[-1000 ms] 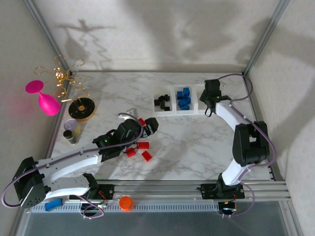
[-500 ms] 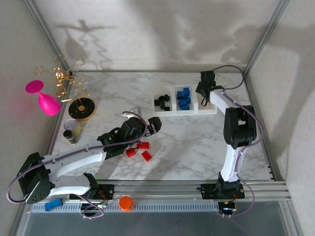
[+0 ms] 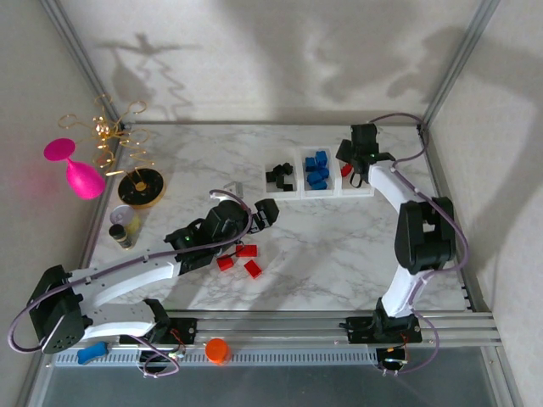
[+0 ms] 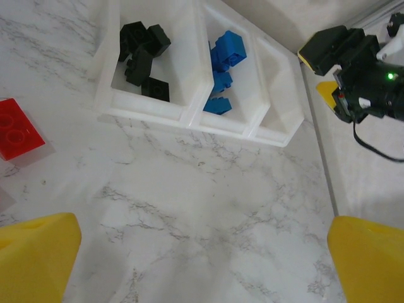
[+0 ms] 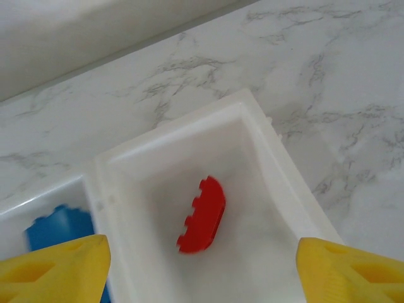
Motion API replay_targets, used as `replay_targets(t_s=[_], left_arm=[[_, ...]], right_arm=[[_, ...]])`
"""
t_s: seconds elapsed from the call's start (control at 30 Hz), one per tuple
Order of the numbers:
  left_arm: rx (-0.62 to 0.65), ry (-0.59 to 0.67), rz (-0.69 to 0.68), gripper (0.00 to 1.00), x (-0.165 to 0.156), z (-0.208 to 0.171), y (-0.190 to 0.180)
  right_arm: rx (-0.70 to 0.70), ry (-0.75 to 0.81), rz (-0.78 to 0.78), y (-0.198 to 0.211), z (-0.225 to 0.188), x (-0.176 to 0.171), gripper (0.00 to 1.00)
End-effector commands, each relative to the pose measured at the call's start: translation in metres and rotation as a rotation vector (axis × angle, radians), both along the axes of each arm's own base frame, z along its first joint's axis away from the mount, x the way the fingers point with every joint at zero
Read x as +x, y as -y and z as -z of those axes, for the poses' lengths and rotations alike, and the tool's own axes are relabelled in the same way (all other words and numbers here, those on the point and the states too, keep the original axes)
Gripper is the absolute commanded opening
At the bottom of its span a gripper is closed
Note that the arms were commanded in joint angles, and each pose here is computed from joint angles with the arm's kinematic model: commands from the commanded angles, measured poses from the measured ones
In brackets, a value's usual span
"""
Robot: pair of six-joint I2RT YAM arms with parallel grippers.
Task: Sort the legos into containers by color
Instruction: Place the lego in the container, then touch the lego at the bottom-center of the table.
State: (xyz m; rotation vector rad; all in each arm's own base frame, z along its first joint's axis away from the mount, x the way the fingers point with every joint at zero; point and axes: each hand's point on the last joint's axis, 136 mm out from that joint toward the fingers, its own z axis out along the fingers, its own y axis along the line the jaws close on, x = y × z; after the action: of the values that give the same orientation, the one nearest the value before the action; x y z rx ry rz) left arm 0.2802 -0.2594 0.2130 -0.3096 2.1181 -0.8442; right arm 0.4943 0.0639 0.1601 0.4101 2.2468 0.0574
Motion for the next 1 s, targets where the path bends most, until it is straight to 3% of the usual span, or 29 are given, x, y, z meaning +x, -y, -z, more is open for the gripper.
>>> replay_targets(t_s=[0.0,0.63,0.97], left_arm=[[-0.001,0.039,-0.02,1.0,-0.003,-0.015,-0.01],[0.051,-0.024,-0.164,1.0,-0.037,0.022,-0.081],[0.036,-0.02,-0.25,1.0,-0.053,0.02,-0.118]], right_arm=[[0.05,0.011,-0.074,-0.028,-0.009,-0.027,0.79],[0.104,-0.154,-0.589,-0.195,0.055,-0.209,0.81],[0.098,-0.165,-0.828,-0.274,0.072,-0.262,0.75]])
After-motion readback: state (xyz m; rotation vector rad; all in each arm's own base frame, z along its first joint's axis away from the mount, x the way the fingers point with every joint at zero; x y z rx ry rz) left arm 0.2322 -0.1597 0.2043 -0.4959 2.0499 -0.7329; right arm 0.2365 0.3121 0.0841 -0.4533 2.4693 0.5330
